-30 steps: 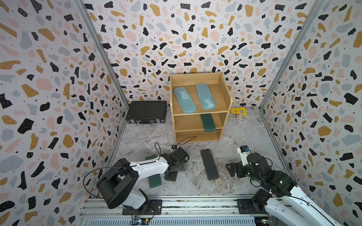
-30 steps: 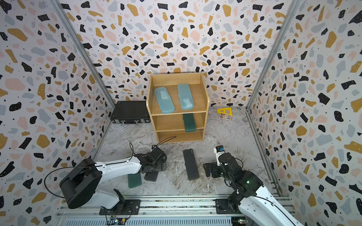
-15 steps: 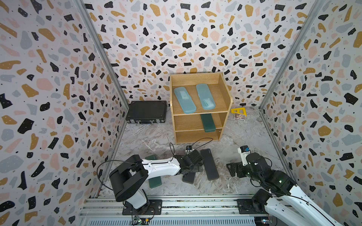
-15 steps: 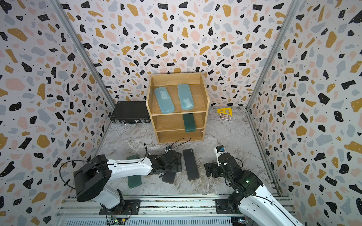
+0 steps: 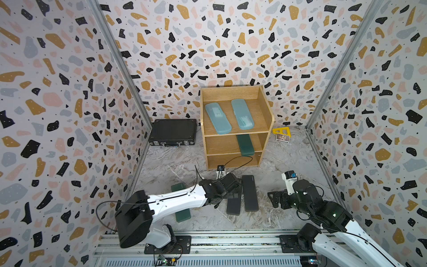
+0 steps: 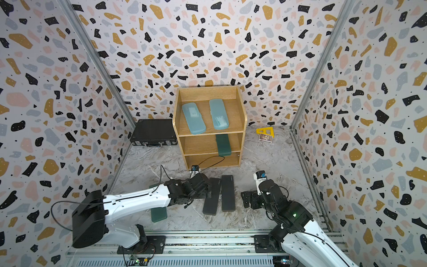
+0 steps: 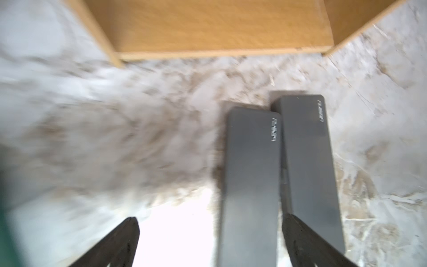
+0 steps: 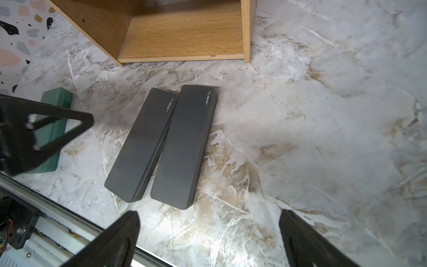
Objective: Place the pencil cases on the shelf according to color
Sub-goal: Move the pencil case to the center of the board.
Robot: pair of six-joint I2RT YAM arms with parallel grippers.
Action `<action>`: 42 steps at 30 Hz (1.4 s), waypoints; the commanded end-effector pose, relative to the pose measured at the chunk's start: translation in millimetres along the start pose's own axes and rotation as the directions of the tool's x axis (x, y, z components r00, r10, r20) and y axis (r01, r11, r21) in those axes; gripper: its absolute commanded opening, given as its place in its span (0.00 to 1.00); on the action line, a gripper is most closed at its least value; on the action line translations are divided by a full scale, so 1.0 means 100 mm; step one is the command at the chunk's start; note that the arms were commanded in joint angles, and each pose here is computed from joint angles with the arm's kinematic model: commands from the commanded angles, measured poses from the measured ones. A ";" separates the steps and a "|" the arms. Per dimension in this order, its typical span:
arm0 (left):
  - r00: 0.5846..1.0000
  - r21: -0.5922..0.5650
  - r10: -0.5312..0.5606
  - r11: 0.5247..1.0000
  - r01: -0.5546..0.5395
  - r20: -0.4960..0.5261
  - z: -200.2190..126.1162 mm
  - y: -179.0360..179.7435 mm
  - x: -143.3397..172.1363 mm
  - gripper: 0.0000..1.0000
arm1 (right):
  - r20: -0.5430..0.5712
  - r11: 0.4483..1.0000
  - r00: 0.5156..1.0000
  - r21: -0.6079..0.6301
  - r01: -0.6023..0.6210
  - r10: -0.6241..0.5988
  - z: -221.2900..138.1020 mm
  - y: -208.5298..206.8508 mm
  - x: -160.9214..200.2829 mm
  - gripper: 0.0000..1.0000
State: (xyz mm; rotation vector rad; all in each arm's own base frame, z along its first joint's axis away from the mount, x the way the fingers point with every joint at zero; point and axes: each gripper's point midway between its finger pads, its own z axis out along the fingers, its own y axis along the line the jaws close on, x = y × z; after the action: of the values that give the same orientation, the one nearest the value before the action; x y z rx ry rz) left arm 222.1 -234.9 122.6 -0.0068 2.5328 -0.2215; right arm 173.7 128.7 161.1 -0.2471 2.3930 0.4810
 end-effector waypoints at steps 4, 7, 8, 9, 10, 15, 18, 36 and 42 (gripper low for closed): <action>0.999 -0.346 -0.038 0.938 0.035 -0.003 -0.25 1.26 0.27 1.00 | -0.003 0.997 1.000 -0.073 0.003 -0.004 0.11 0.17 -0.07 1.00; 0.991 -0.397 -0.128 0.908 0.134 0.041 -0.31 1.58 0.35 1.00 | -0.008 0.995 1.000 -0.101 -0.002 0.001 0.14 0.22 -0.07 1.00; 0.987 -0.406 -0.147 0.900 0.157 0.058 -0.32 1.67 0.36 1.00 | -0.013 0.994 1.000 -0.108 -0.004 0.003 0.16 0.23 -0.06 1.00; 0.984 -0.418 -0.165 0.891 0.180 0.072 -0.33 1.74 0.37 1.00 | -0.018 0.993 1.000 -0.115 -0.006 0.004 0.17 0.24 -0.05 1.00; 0.978 -0.431 -0.192 0.879 0.207 0.079 -0.33 1.82 0.39 1.00 | -0.022 0.992 1.000 -0.125 -0.007 0.004 0.18 0.26 -0.04 1.00; 0.953 -0.458 -0.289 0.838 0.297 0.090 -0.35 2.07 0.47 1.00 | -0.043 0.981 0.999 -0.191 -0.021 0.013 0.28 0.37 0.03 1.00; 0.944 -0.419 -0.317 0.848 0.324 0.089 -0.28 2.04 0.46 1.00 | -0.060 0.978 0.998 -0.206 -0.015 0.003 0.33 0.40 0.04 1.00; 0.939 -0.323 -0.340 0.895 0.307 -0.051 0.31 1.88 0.63 1.00 | -0.090 0.976 0.996 -0.217 -0.006 -0.014 0.23 0.40 0.13 1.00; 0.938 -0.324 -0.329 0.904 0.279 -0.108 0.43 1.81 0.68 1.00 | -0.079 0.982 0.997 -0.191 0.004 -0.020 0.19 0.35 0.11 1.00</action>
State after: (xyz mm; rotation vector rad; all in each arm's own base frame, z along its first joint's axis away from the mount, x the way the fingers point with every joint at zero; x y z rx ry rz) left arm 202.0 -53.0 34.9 -0.5380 2.6183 0.1367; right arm 165.1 173.9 142.7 -0.3761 2.4357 0.7424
